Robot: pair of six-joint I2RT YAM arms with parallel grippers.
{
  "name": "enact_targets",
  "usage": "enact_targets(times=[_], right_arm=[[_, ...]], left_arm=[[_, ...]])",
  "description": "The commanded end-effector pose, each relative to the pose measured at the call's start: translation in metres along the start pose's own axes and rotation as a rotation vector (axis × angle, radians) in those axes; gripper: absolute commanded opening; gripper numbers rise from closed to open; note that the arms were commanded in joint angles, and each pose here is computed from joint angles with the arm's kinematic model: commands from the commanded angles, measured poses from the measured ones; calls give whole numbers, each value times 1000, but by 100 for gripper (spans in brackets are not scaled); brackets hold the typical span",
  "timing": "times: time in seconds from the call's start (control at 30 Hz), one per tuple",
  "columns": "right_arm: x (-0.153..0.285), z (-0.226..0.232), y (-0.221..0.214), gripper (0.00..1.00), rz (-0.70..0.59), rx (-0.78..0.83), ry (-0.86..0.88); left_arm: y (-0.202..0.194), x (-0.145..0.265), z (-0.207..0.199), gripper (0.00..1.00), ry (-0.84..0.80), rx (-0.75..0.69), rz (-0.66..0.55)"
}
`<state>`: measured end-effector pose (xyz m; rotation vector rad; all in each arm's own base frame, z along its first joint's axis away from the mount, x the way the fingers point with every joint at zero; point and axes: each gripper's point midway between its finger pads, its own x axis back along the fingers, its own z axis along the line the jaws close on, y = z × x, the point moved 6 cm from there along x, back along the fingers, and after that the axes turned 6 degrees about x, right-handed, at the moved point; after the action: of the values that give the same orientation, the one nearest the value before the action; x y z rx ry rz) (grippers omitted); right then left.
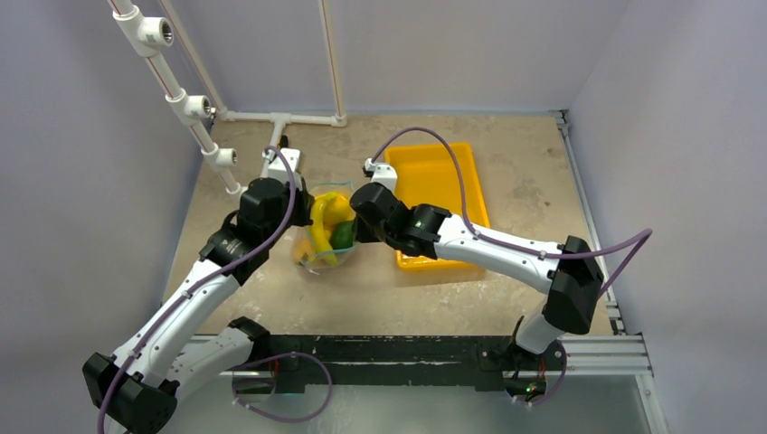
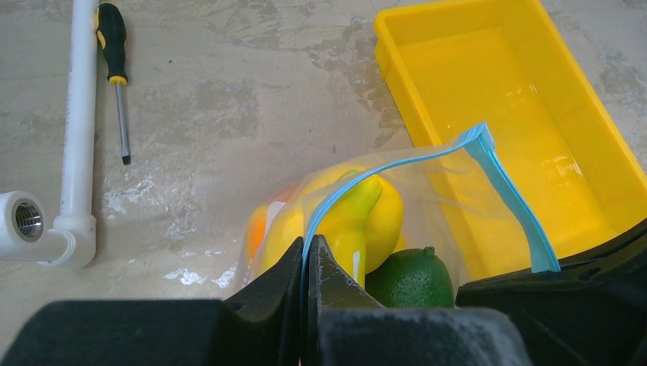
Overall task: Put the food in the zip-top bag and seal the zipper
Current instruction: Adjust the zipper food storage bag at the center of the board.
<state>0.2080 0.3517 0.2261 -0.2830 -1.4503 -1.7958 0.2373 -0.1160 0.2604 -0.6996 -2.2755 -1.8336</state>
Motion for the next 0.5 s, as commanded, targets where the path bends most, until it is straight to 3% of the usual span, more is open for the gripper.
enact_targets(times=[0.0, 0.2, 0.47], right_arm=[[30, 23, 50, 0, -158, -10, 98], [31, 32, 63, 0, -186, 25, 119], [19, 45, 67, 0, -188, 68, 144]], left_arm=[[18, 10, -7, 0, -39, 5, -41], [29, 23, -15, 0, -74, 3, -5], [10, 20, -29, 0, -180, 46, 127]])
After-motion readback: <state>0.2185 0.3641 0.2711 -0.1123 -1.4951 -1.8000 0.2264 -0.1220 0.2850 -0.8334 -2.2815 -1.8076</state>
